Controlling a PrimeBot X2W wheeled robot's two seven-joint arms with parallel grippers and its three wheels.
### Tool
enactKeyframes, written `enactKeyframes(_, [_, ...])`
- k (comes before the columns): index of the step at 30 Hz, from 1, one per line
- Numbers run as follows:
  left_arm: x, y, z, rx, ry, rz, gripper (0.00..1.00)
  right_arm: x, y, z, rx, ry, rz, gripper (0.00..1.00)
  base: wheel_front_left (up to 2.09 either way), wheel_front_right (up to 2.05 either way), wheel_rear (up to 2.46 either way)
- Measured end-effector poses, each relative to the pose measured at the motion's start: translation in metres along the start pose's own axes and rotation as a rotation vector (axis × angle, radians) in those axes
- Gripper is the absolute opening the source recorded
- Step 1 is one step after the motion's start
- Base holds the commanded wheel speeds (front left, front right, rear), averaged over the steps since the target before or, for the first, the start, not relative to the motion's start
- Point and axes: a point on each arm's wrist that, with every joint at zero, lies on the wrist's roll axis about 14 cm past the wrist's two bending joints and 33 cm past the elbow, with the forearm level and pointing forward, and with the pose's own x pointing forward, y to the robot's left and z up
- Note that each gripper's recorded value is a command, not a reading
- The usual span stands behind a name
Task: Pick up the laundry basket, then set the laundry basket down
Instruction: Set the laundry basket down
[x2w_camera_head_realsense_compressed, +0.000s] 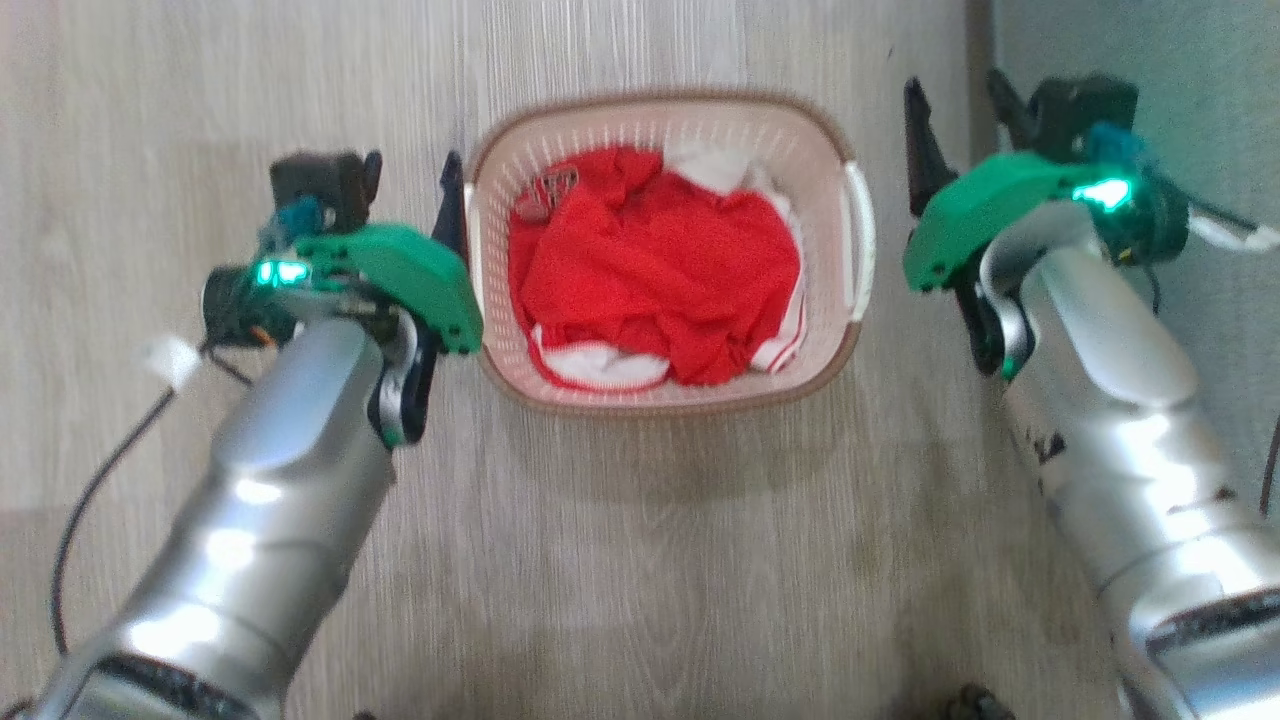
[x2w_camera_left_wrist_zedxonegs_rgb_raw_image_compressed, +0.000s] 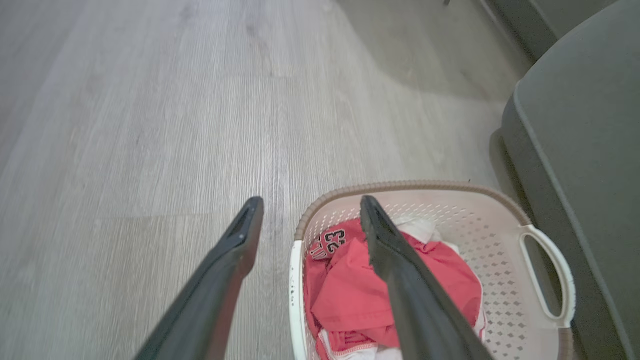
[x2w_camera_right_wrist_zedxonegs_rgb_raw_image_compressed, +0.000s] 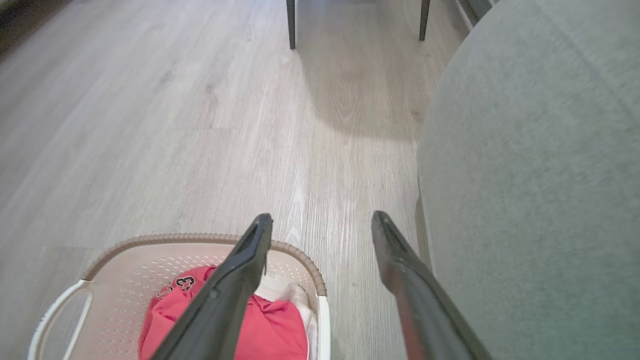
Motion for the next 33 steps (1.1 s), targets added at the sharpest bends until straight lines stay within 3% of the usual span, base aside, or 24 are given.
enactKeyframes(8, [-0.062,-0.020,0.064,0.023,-0.246,-0.047,1.00,-0.056,0.022,0.051,0.006,-0.160,0.018,1.00,0.00,0.00,0.00])
enactKeyframes(21, [-0.163,-0.017,0.091,0.017,-0.463,0.001,1.00,-0.139,0.051,0.102,-0.028,-0.376,0.046,1.00,0.00,0.00,0.00])
enactKeyframes(33, [-0.228,0.003,0.077,-0.002,-0.539,0.099,1.00,-0.200,0.063,0.096,-0.030,-0.446,0.044,1.00,0.00,0.00,0.00])
